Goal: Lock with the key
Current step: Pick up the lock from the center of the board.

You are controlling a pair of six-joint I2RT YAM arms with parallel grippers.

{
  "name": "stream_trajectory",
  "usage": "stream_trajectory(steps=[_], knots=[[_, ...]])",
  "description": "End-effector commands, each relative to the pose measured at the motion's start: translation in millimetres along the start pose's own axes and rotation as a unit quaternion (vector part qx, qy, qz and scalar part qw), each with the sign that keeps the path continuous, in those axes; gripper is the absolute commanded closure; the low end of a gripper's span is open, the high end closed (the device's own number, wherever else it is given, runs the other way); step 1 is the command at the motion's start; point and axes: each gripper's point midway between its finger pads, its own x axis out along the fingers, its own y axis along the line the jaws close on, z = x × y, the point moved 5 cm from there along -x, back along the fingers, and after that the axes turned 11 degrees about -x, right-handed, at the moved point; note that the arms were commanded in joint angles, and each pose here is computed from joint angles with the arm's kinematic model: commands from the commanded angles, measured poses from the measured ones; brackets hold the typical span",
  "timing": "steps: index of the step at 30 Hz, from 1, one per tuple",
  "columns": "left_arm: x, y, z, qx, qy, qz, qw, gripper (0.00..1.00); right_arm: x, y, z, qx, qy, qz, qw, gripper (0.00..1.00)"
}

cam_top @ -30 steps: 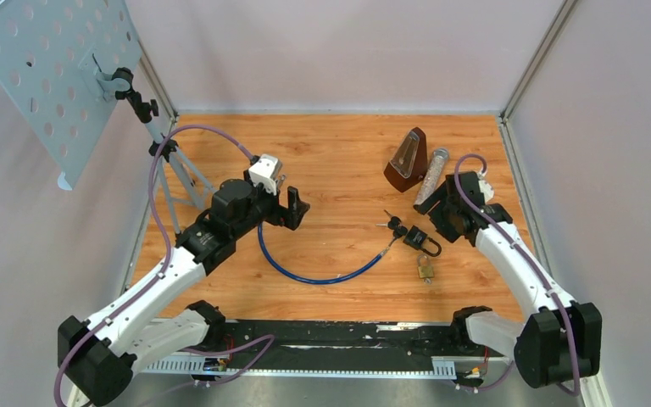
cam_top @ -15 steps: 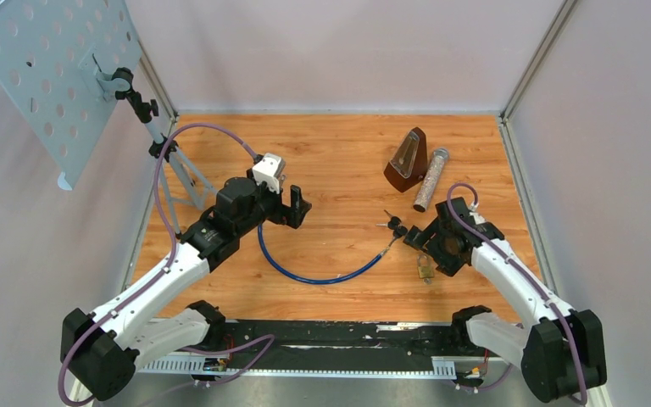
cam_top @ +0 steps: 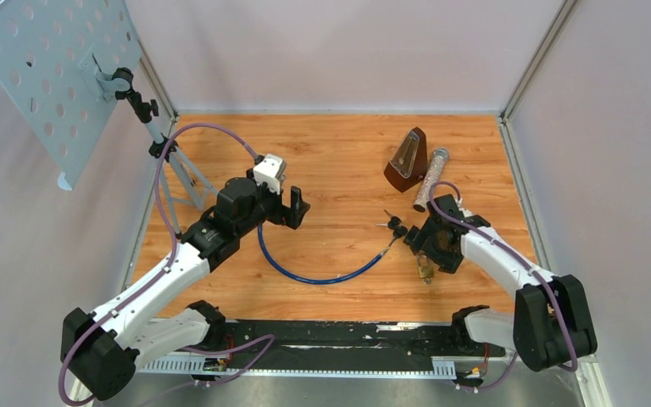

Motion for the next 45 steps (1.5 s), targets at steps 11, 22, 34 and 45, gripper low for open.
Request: stream_trajectory(steps=[11,22,34,45], knots=[[-0.6,6.2,1.2,0.006,-0.015,0.024,1.0,0.0,12.4,22.0,-18.3,-0.073,0.03,-0.031,0.996,0.32],[0.1,8.4,-0.3,-0.001,-0.017,0.031,0.999,0.0,4.9,23.7,-21.8,-0.04,0.022,-0.037,0.998,0.61],[-12.1,-6.9,25.1,-0.025,-0.108,-0.019,0.994,0.0,-68.3,78.8,27.3,0.036,-0.085,0.157,0.983,0.6],[-12.6,-62.0,53.3,-0.023,-0.094,-0.189,0.977,0.0,-163.8,163.5,90.2,0.115,-0.107,0.371,0.915,0.6]])
